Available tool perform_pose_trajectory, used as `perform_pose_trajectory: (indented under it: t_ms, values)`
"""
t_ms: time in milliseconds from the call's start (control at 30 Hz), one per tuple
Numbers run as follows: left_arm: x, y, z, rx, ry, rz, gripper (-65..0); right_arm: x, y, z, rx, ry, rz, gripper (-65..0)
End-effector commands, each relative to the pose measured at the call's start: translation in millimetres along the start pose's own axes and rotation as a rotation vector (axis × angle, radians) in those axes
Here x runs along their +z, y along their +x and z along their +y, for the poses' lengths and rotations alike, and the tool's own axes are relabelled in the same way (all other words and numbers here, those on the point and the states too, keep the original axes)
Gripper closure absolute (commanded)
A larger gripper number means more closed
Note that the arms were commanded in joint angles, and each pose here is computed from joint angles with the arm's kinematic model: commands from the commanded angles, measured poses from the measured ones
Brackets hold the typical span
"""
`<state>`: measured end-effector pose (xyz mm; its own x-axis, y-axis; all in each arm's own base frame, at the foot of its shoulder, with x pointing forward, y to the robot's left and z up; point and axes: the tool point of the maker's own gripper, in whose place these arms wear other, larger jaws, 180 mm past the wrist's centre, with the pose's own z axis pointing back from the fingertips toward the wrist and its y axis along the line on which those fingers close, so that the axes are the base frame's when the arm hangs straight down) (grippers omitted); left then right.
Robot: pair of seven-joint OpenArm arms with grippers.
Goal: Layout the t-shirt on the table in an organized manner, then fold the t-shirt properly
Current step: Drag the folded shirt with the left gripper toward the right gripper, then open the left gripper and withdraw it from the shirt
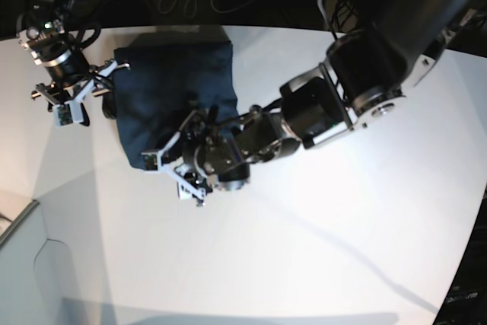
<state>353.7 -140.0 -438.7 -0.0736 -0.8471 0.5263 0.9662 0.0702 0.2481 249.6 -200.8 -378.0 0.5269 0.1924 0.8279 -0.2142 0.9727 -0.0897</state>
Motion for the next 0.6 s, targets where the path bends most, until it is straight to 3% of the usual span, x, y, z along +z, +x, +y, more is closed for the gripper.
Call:
perform_pose_trajectory:
  t_ms: [0, 433, 567]
  values:
    - [10, 22, 22, -0.023, 0.038, -0.044, -49.5, 3, 17, -2, 0.007, -0.003, -0.059, -32.1]
    - [65, 28, 117, 0.293, 0.234, -0.237, -49.8, -1, 19, 24, -0.08, 0.019, -0.083, -31.9]
    - [102, 2, 147, 0.424, 0.337, -0.294, -49.6, -5, 21, 42, -0.124, 0.042, -0.096, -24.7]
